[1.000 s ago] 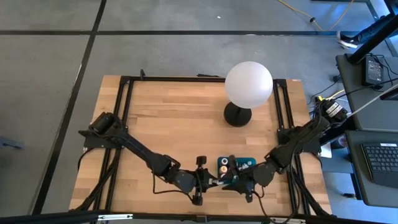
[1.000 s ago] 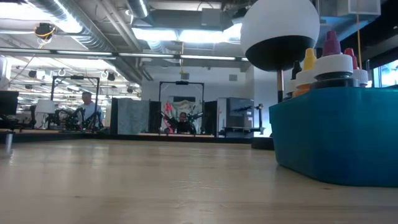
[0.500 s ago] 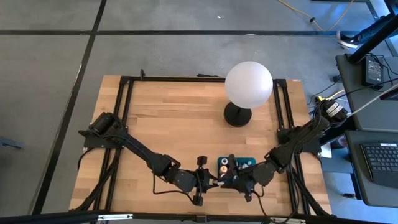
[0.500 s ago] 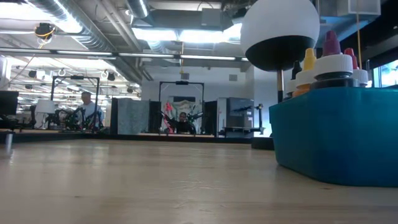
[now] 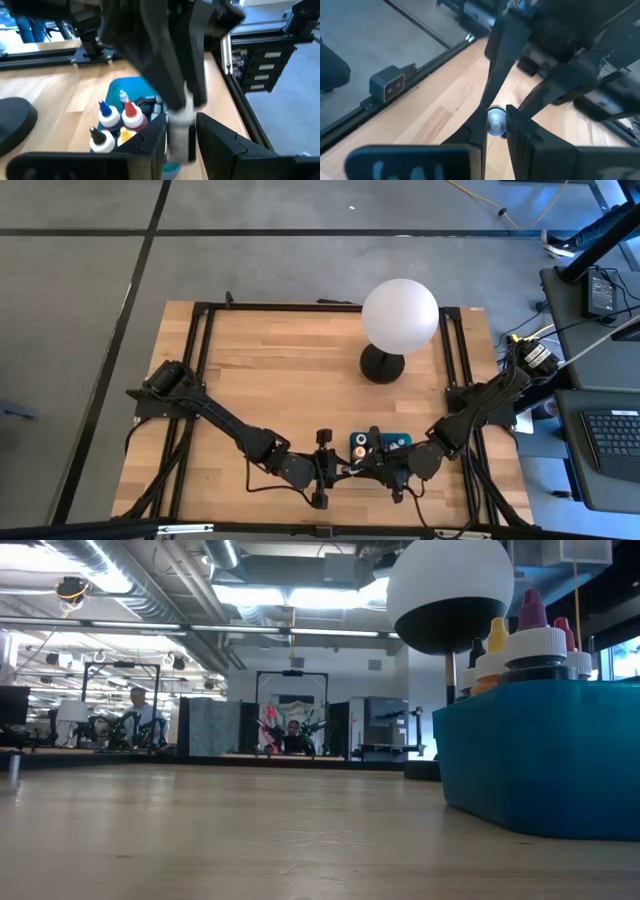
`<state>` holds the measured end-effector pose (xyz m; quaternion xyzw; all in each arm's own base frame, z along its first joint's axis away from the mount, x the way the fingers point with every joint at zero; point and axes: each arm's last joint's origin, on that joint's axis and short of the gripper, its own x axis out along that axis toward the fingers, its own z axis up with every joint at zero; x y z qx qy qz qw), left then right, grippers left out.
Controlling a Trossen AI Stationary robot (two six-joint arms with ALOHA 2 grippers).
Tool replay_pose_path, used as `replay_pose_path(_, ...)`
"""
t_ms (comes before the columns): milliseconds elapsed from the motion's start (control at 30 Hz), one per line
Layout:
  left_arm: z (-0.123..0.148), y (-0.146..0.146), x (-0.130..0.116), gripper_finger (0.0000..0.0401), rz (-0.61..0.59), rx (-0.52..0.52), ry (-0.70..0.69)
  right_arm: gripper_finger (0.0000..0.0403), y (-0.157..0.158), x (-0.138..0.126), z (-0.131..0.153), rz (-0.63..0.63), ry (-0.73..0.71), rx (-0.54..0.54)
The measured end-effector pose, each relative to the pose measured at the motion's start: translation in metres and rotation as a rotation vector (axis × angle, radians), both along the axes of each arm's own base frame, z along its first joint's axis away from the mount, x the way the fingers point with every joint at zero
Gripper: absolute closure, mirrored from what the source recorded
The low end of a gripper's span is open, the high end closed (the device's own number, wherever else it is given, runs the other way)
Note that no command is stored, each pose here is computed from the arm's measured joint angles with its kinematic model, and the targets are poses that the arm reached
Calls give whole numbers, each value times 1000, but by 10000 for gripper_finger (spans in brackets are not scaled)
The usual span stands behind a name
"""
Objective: Pick & Place food coloring
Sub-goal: Put the dark blue food coloring bottle into the blue bin
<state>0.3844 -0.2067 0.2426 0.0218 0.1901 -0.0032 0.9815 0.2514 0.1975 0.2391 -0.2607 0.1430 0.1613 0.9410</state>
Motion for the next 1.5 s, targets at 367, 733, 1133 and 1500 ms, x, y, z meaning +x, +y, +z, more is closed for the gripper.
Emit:
replay_pose_path(367, -2, -3, -6, 226, -51, 133, 52, 350, 0, -1, -2, -23, 9, -17)
replay_pose_path(733, -11, 9, -23, 220, 181, 134, 192, 350, -5, -38, -1, -246, 221, 157)
replay_pose_path(1133, -28, 22, -23, 218, 252, 81, 219, 343, -8, -59, -41, -527, 612, 318)
replay_pose_path(1500, -28, 24, -22, 219, 257, 81, 224, 326, -8, -60, -68, -656, 754, 272)
